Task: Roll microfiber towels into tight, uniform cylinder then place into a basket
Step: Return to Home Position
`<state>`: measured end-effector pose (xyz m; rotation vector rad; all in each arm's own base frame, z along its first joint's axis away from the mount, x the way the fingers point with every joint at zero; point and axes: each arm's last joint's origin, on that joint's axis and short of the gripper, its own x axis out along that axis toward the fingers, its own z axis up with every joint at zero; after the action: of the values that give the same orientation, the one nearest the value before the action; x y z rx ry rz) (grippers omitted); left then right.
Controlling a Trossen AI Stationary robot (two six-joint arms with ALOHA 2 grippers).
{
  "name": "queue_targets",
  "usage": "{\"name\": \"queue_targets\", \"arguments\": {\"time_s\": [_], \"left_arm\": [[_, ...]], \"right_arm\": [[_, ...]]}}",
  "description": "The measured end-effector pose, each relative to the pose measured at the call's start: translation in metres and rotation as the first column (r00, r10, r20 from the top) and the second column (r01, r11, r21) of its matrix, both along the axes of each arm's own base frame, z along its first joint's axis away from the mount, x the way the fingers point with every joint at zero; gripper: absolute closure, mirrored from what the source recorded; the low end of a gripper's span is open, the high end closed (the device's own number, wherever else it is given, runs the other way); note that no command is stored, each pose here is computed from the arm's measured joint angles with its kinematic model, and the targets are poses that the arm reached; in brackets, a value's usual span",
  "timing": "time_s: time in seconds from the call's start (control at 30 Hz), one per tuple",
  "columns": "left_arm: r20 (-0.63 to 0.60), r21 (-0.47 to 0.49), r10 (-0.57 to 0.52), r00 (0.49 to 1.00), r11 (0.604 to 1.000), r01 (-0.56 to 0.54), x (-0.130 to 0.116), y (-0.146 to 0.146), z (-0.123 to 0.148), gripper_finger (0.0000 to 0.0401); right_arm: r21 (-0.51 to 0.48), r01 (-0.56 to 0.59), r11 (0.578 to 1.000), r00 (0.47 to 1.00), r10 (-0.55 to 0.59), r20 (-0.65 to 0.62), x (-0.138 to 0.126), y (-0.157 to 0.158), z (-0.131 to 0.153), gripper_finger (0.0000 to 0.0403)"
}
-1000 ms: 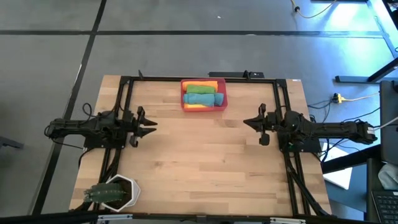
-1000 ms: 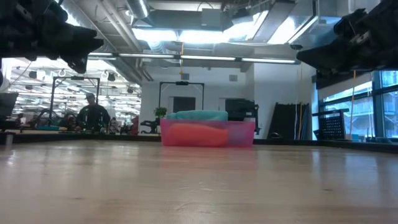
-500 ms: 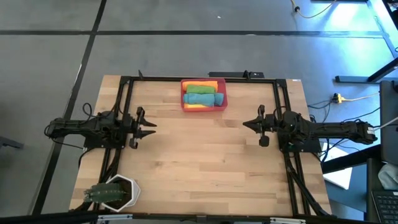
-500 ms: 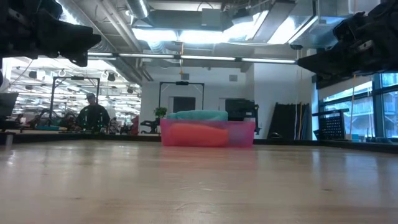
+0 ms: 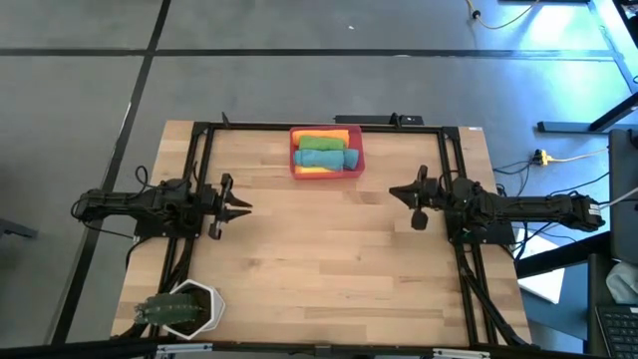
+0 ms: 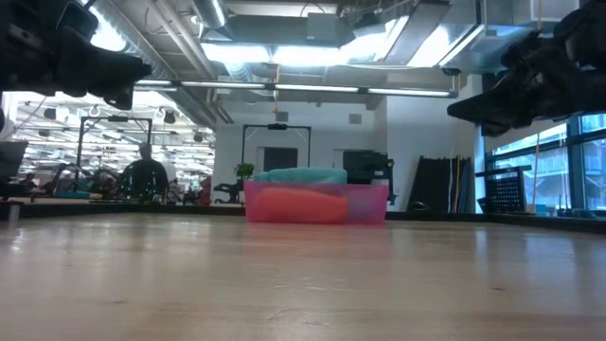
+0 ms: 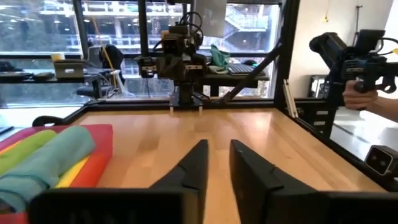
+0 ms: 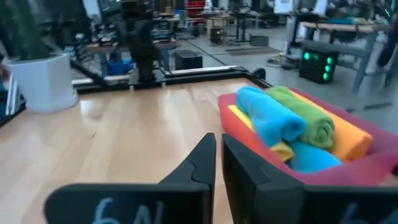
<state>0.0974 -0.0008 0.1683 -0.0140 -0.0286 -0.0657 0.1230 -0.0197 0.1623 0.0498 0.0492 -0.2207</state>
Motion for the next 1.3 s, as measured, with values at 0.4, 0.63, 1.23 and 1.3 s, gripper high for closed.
{"name": "queue_targets", "arguments": {"time_s": [0.4,0.63,1.23,1.3], "left_arm": [[-0.001,-0.015,-0.001,1.000,1.000,0.001,0.0000,0.0000,0.0000,0.0388],[0.000,0.007,0.001,1.000,1.000,-0.001,0.0000,0.0000,0.0000,0.0387],[0.000,0.008,0.003,1.000,1.000,-0.003,0.0000,0.0001,-0.0001,0.0387],[-0.001,0.008,0.003,1.000,1.000,-0.003,0.0000,0.0001,-0.0001,0.0387]], "right_arm": [[0.023,0.008,1.000,1.000,-0.008,-0.006,0.0000,-0.0002,-0.0010,0.0373],[0.023,0.008,1.000,1.000,-0.008,-0.005,0.0000,-0.0002,-0.0010,0.0373],[0.022,0.009,1.000,1.000,-0.008,-0.005,0.0000,-0.0002,-0.0009,0.0373],[0.022,0.008,1.000,1.000,-0.008,-0.005,0.0000,-0.0002,-0.0009,0.0373]]}}
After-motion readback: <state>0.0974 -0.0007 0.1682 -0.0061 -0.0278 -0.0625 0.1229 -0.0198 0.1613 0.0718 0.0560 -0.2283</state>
